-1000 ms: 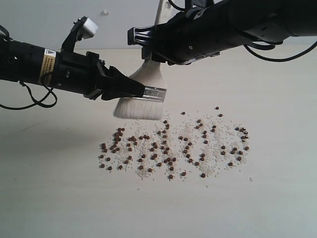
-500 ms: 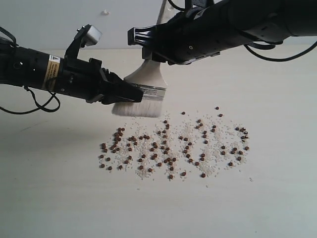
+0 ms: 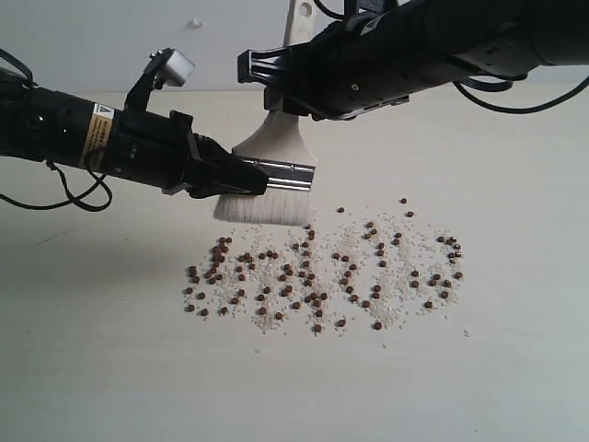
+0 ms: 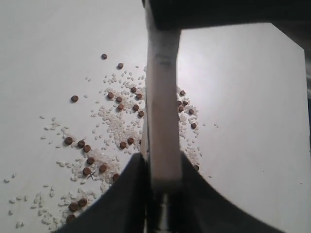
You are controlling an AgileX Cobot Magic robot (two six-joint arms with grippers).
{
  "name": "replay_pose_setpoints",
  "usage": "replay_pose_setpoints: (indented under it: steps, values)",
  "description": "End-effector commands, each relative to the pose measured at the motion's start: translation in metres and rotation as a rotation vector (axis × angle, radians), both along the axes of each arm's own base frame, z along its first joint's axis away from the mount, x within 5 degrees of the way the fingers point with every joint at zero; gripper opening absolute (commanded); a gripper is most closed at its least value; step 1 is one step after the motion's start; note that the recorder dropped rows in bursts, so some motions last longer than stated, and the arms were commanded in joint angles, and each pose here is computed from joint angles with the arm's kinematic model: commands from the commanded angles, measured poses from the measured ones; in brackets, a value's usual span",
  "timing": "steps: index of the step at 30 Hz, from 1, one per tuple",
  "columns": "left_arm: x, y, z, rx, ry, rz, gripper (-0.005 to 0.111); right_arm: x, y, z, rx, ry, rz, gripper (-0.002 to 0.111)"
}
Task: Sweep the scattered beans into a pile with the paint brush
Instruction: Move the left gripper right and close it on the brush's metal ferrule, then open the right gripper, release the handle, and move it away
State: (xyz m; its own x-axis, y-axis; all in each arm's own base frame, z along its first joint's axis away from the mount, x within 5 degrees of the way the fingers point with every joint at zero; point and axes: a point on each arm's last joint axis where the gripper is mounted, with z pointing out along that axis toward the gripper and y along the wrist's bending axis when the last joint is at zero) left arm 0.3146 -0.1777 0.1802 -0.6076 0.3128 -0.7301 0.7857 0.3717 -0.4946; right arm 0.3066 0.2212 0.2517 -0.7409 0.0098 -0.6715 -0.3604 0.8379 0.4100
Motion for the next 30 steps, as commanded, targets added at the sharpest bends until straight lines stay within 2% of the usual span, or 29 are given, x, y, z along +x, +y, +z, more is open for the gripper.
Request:
replay_pose_setpoints:
  steps: [1, 4, 10, 14, 17, 19, 24, 27, 30]
  values:
    - [0.003, 0.0, 0.003, -0.023, 0.0, 0.029, 0.0, -0.004, 0.0, 0.006, -0.013, -0.003, 0.031, 0.045]
    - [0.003, 0.0, 0.003, -0.022, -0.002, 0.028, 0.0, -0.008, -0.003, 0.02, 0.006, -0.042, 0.029, 0.046]
    - [0.003, 0.0, 0.003, -0.022, -0.002, 0.028, 0.0, -0.022, -0.015, 0.046, -0.058, -0.113, 0.078, 0.046]
    - [0.003, 0.0, 0.003, -0.02, -0.003, 0.027, 0.0, -0.042, -0.033, 0.061, -0.193, -0.16, 0.133, 0.046]
    - [0.005, 0.004, 0.003, -0.02, -0.003, 0.039, 0.0, -0.056, -0.055, 0.066, -0.317, -0.191, 0.098, 0.044]
    - [0.007, 0.009, 0.003, -0.03, 0.001, 0.044, 0.0, -0.062, -0.07, 0.067, -0.425, -0.184, 0.061, 0.04]
    - [0.008, 0.02, 0.007, -0.081, 0.026, 0.022, 0.0, -0.07, -0.106, 0.058, -0.827, -0.056, -0.011, 0.016]
    - [0.004, 0.025, 0.009, -0.098, 0.04, -0.036, 0.0, -0.069, -0.115, 0.054, -0.864, -0.049, -0.125, 0.001]
    - [-0.002, 0.025, 0.009, -0.112, 0.05, -0.101, 0.0, -0.069, -0.111, 0.047, -0.735, -0.13, -0.171, 0.0]
